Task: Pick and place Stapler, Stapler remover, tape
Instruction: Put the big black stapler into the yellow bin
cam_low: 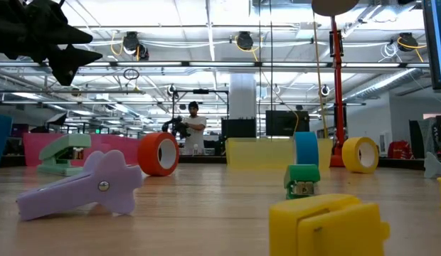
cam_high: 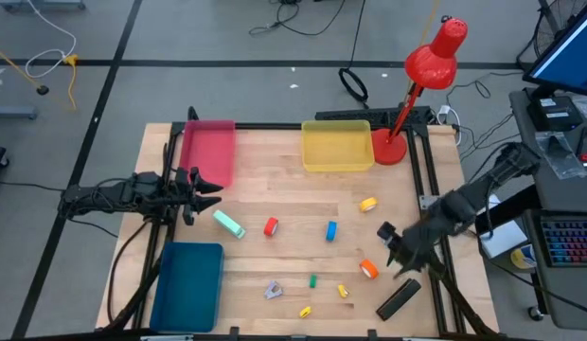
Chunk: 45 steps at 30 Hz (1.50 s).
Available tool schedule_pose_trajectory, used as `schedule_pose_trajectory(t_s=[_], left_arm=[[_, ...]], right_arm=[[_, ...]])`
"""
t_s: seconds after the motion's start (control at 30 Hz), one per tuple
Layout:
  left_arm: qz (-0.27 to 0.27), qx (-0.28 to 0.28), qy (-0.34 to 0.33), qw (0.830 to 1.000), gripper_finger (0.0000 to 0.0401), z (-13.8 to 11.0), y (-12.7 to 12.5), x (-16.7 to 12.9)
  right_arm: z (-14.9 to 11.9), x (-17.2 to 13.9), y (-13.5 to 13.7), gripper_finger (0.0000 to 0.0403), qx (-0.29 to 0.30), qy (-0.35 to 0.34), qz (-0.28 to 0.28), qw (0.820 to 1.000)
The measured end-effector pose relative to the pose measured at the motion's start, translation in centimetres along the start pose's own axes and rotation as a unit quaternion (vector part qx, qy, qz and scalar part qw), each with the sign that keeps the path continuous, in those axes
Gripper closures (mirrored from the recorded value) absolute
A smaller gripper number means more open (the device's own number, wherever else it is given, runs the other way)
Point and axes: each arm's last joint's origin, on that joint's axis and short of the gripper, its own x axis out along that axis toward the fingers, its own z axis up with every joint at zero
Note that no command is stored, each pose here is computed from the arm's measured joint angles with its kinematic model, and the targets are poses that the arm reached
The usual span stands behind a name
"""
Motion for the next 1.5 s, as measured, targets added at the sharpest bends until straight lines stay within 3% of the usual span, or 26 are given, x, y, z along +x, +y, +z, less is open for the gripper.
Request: schedule_pose_trajectory(t_s=[0.17, 0.4, 0.7, 1.1, 1.3, 1.5], left_arm=[[0.000, 0.000, 0.000, 1.000, 0.0215, 0.0, 0.0, 0.0], [0.000, 0.000, 0.000, 1.000, 0.0215, 0.0, 0.0, 0.0], [0.000, 0.000, 0.000, 1.000, 0.0215, 0.0, 0.0, 0.0], [0.000, 0.000, 0.000, 1.000, 0.0215, 0.0, 0.0, 0.0], [0.000, 0.000, 0.000, 1.000, 0.0215, 0.0, 0.0, 0.0], [0.000, 0.000, 0.000, 1.000, 0.0215, 0.0, 0.0, 0.0]], right_arm=[[1.6, 2.2, 2.3, 0.0261, -0.025, 0.087, 0.035, 0.995], [1.6, 4.1, 5.0, 0.0261, -0.023, 0.195, 0.061, 0.979], [1.5, 5.6, 5.8, 0.0261, 0.037, 0.226, 0.053, 0.972], [1.2, 8.8, 5.7, 0.0261, 0.030, 0.281, 0.046, 0.958], [1.2, 9.7, 5.4, 0.0260, 0.058, 0.288, 0.038, 0.955], [1.3, 9.7, 5.5, 0.0230, 0.073, 0.285, 0.035, 0.955]])
